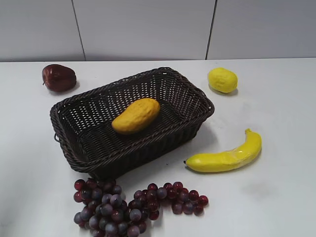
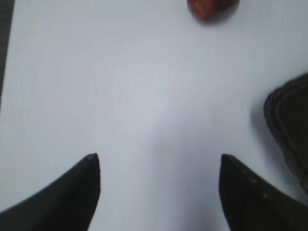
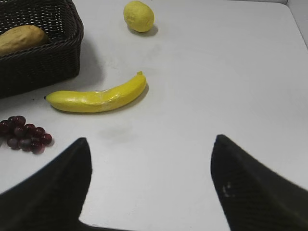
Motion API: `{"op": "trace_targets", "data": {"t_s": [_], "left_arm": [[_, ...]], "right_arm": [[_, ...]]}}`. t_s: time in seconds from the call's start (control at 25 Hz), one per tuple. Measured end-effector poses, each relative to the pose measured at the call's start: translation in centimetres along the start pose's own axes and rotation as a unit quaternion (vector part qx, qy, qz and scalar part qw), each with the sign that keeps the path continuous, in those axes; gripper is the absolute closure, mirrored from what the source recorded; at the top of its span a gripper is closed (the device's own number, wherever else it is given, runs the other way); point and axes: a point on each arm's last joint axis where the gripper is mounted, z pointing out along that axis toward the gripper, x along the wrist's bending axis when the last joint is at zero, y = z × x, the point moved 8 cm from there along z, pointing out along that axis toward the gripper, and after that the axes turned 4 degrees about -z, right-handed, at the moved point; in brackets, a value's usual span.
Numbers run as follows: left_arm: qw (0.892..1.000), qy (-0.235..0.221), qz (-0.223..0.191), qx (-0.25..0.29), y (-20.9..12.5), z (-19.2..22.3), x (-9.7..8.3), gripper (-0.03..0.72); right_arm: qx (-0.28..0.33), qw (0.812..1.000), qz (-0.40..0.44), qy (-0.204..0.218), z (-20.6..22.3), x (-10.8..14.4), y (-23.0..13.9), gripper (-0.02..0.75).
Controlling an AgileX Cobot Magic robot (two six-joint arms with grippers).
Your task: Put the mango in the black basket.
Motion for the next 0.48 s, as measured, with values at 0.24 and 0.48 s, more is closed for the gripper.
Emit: {"op": "trace_targets", "data": {"t_s": [0.24, 0.48], "left_arm": [[0.999, -0.020, -0.010, 0.024, -8.2, 0.7, -0.7, 0.103], [1.000, -0.020, -0.009, -0.006, -15.5, 0.0, -0.7, 0.103]], "right_arm": [[0.000, 1.000, 0.000, 0.000, 0.0, 0.0, 0.0, 0.150], [0.000, 1.000, 0.000, 0.000, 0.0, 0.0, 0.0, 0.150]]}}
